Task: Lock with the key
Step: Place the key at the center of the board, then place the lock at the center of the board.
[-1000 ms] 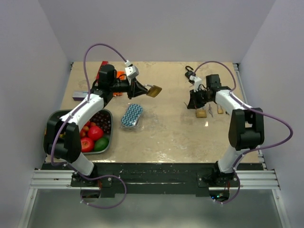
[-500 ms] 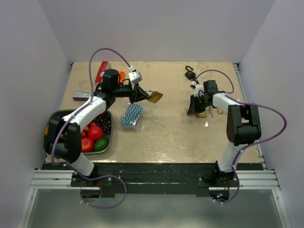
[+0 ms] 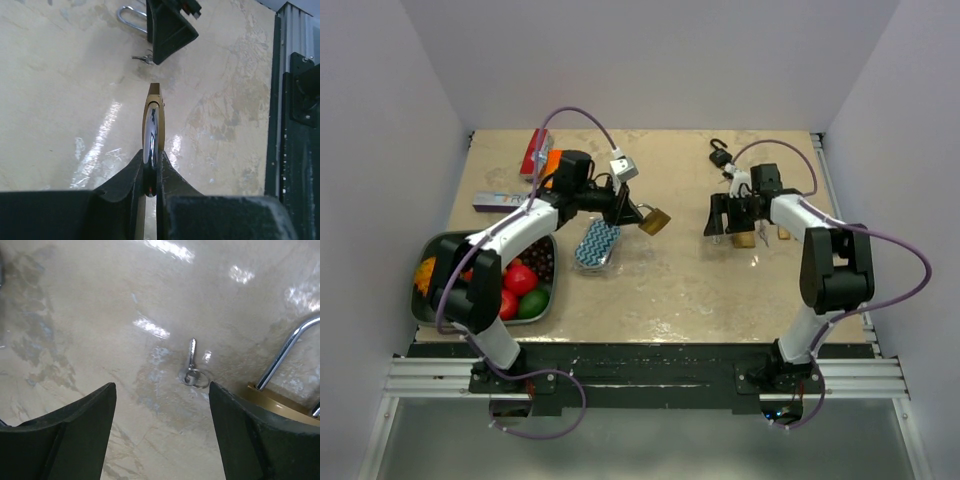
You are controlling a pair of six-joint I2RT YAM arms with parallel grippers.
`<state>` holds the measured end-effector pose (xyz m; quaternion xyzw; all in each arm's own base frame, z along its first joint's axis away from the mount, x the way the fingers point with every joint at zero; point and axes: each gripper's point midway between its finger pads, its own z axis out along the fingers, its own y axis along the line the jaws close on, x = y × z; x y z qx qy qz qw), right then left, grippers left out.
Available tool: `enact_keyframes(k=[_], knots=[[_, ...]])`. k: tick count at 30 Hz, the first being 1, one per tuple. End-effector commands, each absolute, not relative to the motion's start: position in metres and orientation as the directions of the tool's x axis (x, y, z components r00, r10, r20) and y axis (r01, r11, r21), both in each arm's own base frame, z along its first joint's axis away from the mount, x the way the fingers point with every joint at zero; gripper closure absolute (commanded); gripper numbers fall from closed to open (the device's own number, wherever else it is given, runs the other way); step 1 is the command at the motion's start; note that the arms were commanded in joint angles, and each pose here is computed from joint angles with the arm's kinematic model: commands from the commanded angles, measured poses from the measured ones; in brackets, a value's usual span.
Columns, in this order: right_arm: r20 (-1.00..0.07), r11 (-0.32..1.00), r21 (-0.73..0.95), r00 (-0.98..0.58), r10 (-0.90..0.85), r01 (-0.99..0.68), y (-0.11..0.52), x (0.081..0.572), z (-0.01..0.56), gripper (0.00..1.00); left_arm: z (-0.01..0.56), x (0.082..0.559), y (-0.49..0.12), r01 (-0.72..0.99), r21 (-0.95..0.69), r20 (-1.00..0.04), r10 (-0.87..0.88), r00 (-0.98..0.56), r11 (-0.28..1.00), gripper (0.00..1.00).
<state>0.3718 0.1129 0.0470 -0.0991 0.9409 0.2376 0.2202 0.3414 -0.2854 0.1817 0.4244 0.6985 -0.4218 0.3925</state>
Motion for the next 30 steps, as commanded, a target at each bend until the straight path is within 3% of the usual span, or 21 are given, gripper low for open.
enact_keyframes(k=[1, 5, 11, 17, 24, 30], knots=[[-0.698, 0.790, 0.300, -0.688, -0.200, -0.535, 0.141, 0.394, 0.129, 0.21, 0.213, 0.342, -0.314, 0.905, -0.357, -0.886, 0.224, -0.406, 0.231, 1.00], [-0.778, 0.729, 0.125, -0.522, -0.350, -0.674, 0.162, 0.385, 0.150, 0.18, 0.208, 0.340, -0.328, 0.769, -0.591, -0.750, 0.186, -0.635, 0.244, 1.00], [-0.841, 0.651, -0.086, -0.295, -0.453, -0.755, 0.211, 0.369, 0.177, 0.13, 0.200, 0.342, -0.334, 0.681, -0.689, -0.656, 0.186, -0.731, 0.247, 1.00], [-0.843, 0.591, -0.132, -0.223, -0.489, -0.796, 0.243, 0.359, 0.175, 0.11, 0.209, 0.339, -0.340, 0.620, -0.759, -0.587, 0.201, -0.784, 0.199, 1.00], [-0.814, 0.568, -0.199, -0.188, -0.549, -0.799, 0.246, 0.355, 0.161, 0.09, 0.215, 0.331, -0.339, 0.622, -0.765, -0.590, 0.206, -0.780, 0.166, 1.00], [-0.813, 0.580, -0.222, -0.179, -0.554, -0.784, 0.246, 0.359, 0.160, 0.17, 0.216, 0.329, -0.339, 0.618, -0.771, -0.586, 0.208, -0.783, 0.154, 1.00]])
